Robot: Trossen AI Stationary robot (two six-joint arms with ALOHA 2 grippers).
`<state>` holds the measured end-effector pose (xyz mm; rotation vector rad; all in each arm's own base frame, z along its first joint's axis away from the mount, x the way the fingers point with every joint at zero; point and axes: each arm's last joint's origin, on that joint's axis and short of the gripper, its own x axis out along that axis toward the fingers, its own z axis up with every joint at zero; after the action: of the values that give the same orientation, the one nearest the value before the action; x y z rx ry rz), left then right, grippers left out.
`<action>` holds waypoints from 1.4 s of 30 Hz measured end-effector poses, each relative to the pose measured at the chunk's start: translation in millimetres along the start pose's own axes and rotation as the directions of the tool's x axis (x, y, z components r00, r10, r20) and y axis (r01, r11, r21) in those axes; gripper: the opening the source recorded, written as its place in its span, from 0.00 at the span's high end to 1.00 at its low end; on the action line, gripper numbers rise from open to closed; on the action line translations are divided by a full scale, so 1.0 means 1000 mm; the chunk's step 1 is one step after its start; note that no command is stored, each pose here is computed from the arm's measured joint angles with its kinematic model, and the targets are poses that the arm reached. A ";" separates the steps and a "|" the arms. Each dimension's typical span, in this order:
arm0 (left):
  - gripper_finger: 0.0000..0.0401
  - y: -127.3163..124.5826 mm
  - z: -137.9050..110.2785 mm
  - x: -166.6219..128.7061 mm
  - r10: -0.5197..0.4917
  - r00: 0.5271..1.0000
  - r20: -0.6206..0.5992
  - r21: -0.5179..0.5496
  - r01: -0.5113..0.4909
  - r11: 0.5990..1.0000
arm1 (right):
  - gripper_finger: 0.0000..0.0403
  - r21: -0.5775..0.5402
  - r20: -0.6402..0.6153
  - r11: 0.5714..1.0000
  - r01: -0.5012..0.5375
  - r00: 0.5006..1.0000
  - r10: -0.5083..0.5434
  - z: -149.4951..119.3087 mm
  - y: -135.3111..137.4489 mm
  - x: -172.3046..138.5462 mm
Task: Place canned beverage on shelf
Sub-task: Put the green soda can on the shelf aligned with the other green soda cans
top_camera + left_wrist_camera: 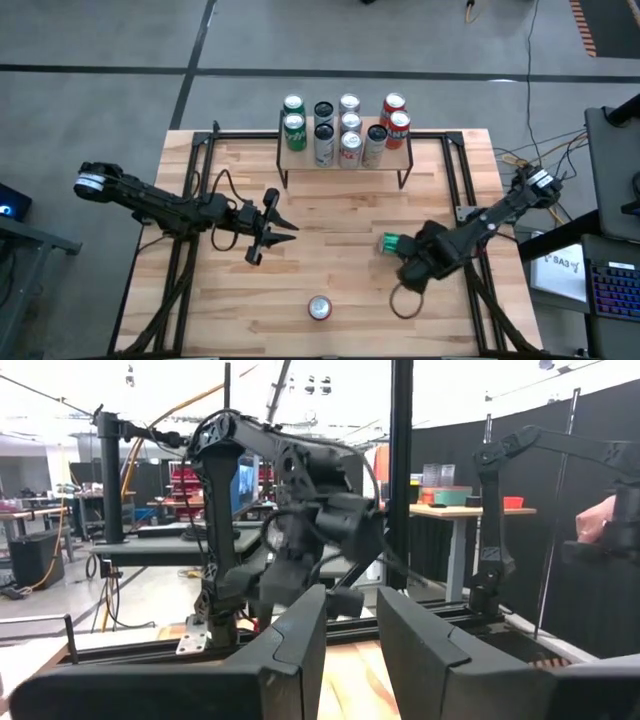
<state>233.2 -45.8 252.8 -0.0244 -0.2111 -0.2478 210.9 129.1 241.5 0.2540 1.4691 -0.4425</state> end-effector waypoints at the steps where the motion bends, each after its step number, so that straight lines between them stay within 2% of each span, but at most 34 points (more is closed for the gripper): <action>1: 0.81 0.000 0.000 0.000 0.000 1.000 0.001 0.003 0.000 1.000 | 0.28 -0.003 -0.009 1.000 0.009 1.000 -0.009 0.006 -0.002 0.003; 13: 0.81 0.000 0.000 0.000 0.000 1.000 -0.003 0.023 0.000 1.000 | 0.28 -0.162 -0.122 0.985 0.052 0.990 -0.073 0.055 -0.028 0.034; 25: 0.81 0.000 -0.001 0.000 0.000 1.000 -0.011 0.032 0.001 0.999 | 0.28 -0.295 -0.249 0.945 0.139 0.944 -0.216 0.076 -0.028 0.082; 30: 0.81 0.000 -0.001 0.000 -0.001 1.000 -0.013 0.032 0.001 0.999 | 0.28 -0.299 -0.263 0.943 0.144 0.938 -0.227 0.078 -0.027 0.089; 42: 0.81 0.000 -0.001 0.000 -0.001 1.000 -0.014 0.036 0.001 0.999 | 0.27 -0.225 -0.230 0.966 0.128 0.956 -0.180 0.083 -0.026 0.088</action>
<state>233.5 -45.8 251.5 0.0128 -0.2018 -0.2449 277.4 58.7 164.4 0.0266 1.7771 -0.3888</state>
